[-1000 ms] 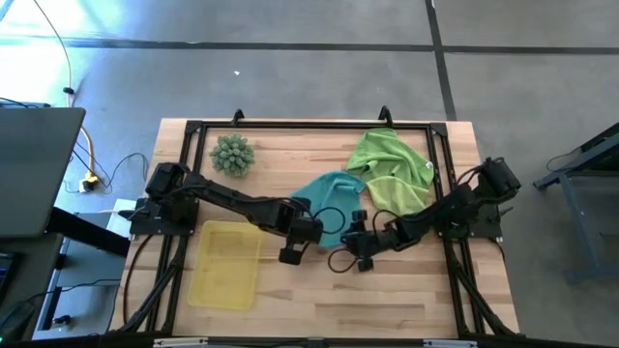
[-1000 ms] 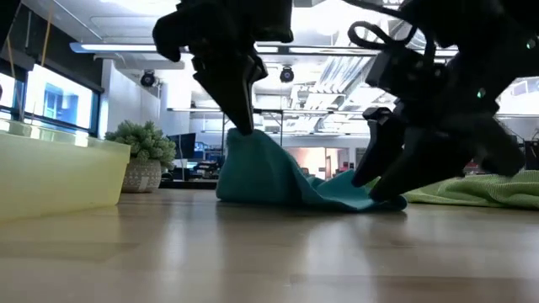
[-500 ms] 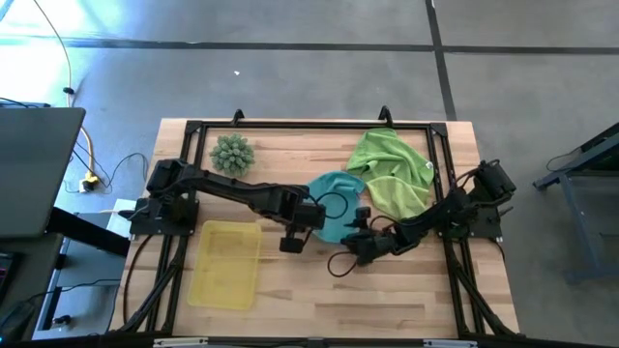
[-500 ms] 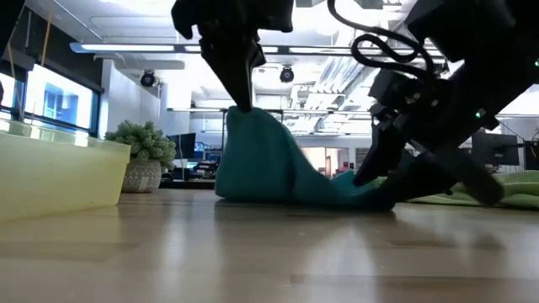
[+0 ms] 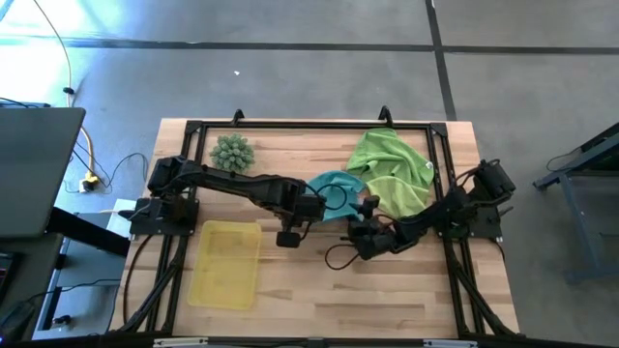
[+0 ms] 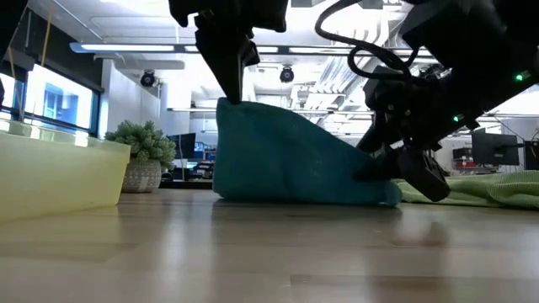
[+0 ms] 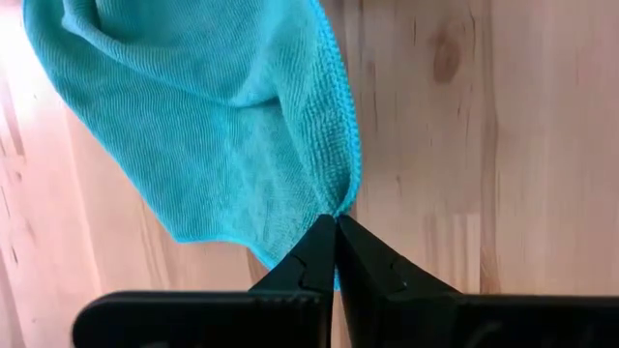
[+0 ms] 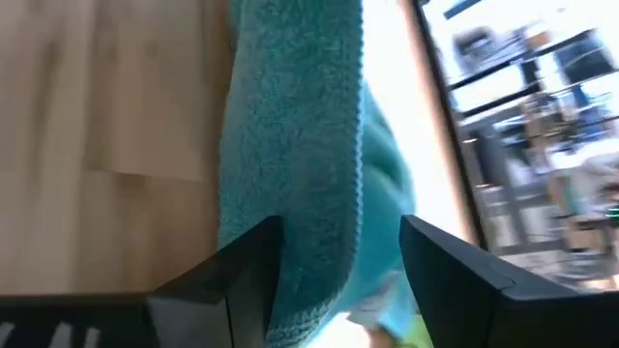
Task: Roll microfiber towels into tight, uniform cylinder then place into a basket
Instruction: Fold the blue towel
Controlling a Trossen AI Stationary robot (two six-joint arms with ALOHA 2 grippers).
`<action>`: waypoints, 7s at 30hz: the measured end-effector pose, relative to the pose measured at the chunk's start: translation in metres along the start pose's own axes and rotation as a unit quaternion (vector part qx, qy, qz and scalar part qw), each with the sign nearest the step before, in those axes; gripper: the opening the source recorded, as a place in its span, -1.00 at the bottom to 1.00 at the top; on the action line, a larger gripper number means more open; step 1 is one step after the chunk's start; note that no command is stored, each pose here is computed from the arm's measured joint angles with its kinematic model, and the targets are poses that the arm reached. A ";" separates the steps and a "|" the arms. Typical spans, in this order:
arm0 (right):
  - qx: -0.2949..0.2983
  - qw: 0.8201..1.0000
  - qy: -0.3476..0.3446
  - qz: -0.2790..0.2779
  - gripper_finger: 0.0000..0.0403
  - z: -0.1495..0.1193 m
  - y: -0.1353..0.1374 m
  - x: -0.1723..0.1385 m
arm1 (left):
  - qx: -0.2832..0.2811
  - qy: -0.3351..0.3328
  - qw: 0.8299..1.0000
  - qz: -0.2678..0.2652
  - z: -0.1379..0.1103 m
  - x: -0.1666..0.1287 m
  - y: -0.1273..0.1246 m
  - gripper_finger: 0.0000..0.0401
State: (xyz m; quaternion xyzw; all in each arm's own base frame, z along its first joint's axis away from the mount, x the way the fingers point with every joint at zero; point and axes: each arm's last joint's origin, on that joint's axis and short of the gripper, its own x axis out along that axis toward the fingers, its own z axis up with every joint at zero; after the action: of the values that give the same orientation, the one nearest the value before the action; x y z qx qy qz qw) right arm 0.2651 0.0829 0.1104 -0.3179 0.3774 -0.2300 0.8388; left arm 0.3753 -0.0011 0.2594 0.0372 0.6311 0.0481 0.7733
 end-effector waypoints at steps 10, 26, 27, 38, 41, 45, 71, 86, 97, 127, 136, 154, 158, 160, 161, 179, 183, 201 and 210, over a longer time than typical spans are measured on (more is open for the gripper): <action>0.102 0.991 0.042 0.078 0.01 -0.010 0.006 -0.003 | -0.002 0.020 1.000 0.009 -0.004 0.000 0.001 -1.00; 0.172 0.975 0.055 0.128 -0.64 -0.014 0.022 -0.022 | -0.012 0.020 1.000 0.010 -0.004 0.000 0.001 -1.00; 0.173 0.975 0.055 0.128 -0.74 -0.014 0.022 -0.022 | -0.014 0.020 1.000 0.011 -0.004 0.000 0.001 -1.00; 0.160 0.979 0.038 0.122 -0.98 0.003 0.009 -0.031 | -0.027 0.010 1.000 0.011 -0.009 -0.014 0.001 -1.00; 0.137 0.985 0.028 0.098 -0.99 0.019 -0.008 -0.040 | -0.030 -0.007 0.999 0.011 -0.014 -0.030 0.004 -1.00; 0.110 0.992 0.021 0.060 -0.99 0.040 -0.039 -0.052 | -0.035 -0.042 0.998 0.030 -0.025 -0.057 0.008 -1.00; 0.115 0.992 -0.003 0.055 -1.00 0.122 -0.239 -0.099 | -0.070 -0.148 0.966 0.200 -0.069 -0.137 0.031 -1.00; 0.096 0.991 0.096 -0.004 -1.00 0.090 -0.264 -0.050 | -0.066 -0.112 0.952 0.277 -0.073 -0.135 0.066 -1.00; 0.137 0.980 0.076 0.119 -1.00 0.086 -0.265 -0.042 | -0.065 -0.115 0.969 0.209 -0.073 -0.133 0.068 -1.00; 0.135 0.964 0.111 0.200 -1.00 0.069 -0.208 -0.030 | -0.124 -0.098 0.975 0.156 -0.073 -0.089 0.028 -1.00; 0.147 0.937 0.094 0.302 -1.00 0.048 -0.107 -0.043 | -0.094 -0.115 0.988 0.049 -0.070 -0.040 -0.056 -1.00; 0.098 0.897 0.015 0.431 -1.00 0.057 -0.070 -0.049 | -0.047 -0.079 0.990 -0.108 -0.063 -0.013 -0.104 -1.00; 0.080 0.904 0.026 0.418 -1.00 0.054 -0.070 -0.031 | -0.065 -0.048 0.992 -0.092 -0.061 0.000 -0.094 -1.00; 0.066 0.907 0.034 0.415 -1.00 0.052 -0.069 -0.021 | -0.069 -0.020 0.994 -0.081 -0.064 0.006 -0.090 -1.00; 0.062 0.908 0.041 0.413 -1.00 0.050 -0.068 -0.017 | -0.073 -0.026 0.993 -0.083 -0.060 0.009 -0.088 -1.00; 0.024 0.922 0.035 0.384 -1.00 0.045 -0.061 0.026 | -0.109 0.041 0.991 -0.064 -0.051 0.045 -0.052 -1.00; 0.001 0.931 0.023 0.365 -1.00 0.046 -0.063 0.028 | -0.122 0.056 0.989 -0.058 -0.052 0.050 -0.051 -1.00; 0.018 0.939 0.011 0.344 -1.00 0.041 -0.084 0.049 | -0.163 0.073 0.984 0.015 -0.060 0.056 -0.047 -1.00; 0.009 0.940 0.009 0.340 -1.00 0.037 -0.088 0.061 | -0.188 0.090 0.978 0.032 -0.069 0.065 -0.047 -1.00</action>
State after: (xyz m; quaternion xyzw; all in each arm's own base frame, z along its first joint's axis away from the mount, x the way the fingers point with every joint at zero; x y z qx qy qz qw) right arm 0.3182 -0.0028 0.1618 -0.1609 0.4682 0.0632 0.8665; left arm 0.3219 -0.0400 0.1772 -0.0932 0.6760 0.1940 0.7048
